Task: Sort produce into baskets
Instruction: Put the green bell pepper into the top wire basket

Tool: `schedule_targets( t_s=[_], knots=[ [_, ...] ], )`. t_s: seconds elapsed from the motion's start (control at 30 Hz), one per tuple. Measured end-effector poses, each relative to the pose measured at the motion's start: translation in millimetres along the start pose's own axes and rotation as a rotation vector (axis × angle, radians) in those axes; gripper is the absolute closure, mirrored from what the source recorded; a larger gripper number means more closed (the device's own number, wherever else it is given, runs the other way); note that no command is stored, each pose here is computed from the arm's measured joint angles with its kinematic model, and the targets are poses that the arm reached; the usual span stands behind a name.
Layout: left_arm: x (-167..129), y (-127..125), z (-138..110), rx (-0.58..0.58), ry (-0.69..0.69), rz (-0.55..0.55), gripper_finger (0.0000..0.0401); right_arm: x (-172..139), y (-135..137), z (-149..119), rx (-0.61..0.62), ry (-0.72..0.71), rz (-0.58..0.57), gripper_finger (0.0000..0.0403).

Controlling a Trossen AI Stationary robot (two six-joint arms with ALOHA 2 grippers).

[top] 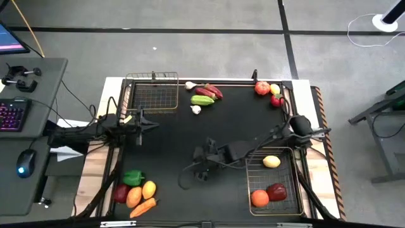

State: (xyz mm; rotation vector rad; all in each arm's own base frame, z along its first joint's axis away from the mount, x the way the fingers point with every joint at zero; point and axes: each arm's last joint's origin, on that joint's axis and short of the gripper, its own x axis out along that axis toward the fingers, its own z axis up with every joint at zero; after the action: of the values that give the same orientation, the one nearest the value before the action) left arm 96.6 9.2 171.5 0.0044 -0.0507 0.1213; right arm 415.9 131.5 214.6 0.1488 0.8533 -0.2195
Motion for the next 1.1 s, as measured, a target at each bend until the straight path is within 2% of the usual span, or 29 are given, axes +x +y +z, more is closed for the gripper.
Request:
schedule_targets(
  t_s=[0.2,0.33,0.5,0.67,0.73,0.87,1.0,1.1],
  knots=[
    [0.0,0.0,0.1,0.000,0.000,0.000,0.0400,-14.8,-2.3,-15.2,-0.092,0.092,-0.148,0.0036],
    [0.0,0.0,2.8,-0.004,-0.028,0.000,0.0400,-26.3,1.4,-34.5,-0.180,0.150,-0.311,0.0036],
    [-0.5,0.1,10.7,-0.187,-0.110,-0.010,0.0400,-41.3,1.0,-47.6,-0.292,0.123,-0.532,0.0036],
    [-0.4,1.5,24.3,-0.319,-0.248,0.013,0.0400,-51.1,-7.4,-50.0,-0.376,0.118,-0.666,0.0036],
    [3.4,2.2,25.4,-0.352,-0.220,0.041,0.0400,-51.5,-11.4,-49.9,-0.396,0.142,-0.682,0.0036],
    [18.8,2.0,41.0,-0.328,-0.128,0.069,0.0400,-53.4,-18.1,-50.6,-0.422,0.189,-0.711,0.0036],
    [48.0,-1.8,84.3,-0.250,-0.062,0.027,0.0400,-59.5,-25.7,-52.2,-0.444,0.245,-0.749,0.0036],
    [75.8,-12.0,110.1,-0.175,0.090,-0.025,0.0400,-80.1,-36.4,-51.6,-0.430,0.286,-0.801,0.0036]
  ],
)
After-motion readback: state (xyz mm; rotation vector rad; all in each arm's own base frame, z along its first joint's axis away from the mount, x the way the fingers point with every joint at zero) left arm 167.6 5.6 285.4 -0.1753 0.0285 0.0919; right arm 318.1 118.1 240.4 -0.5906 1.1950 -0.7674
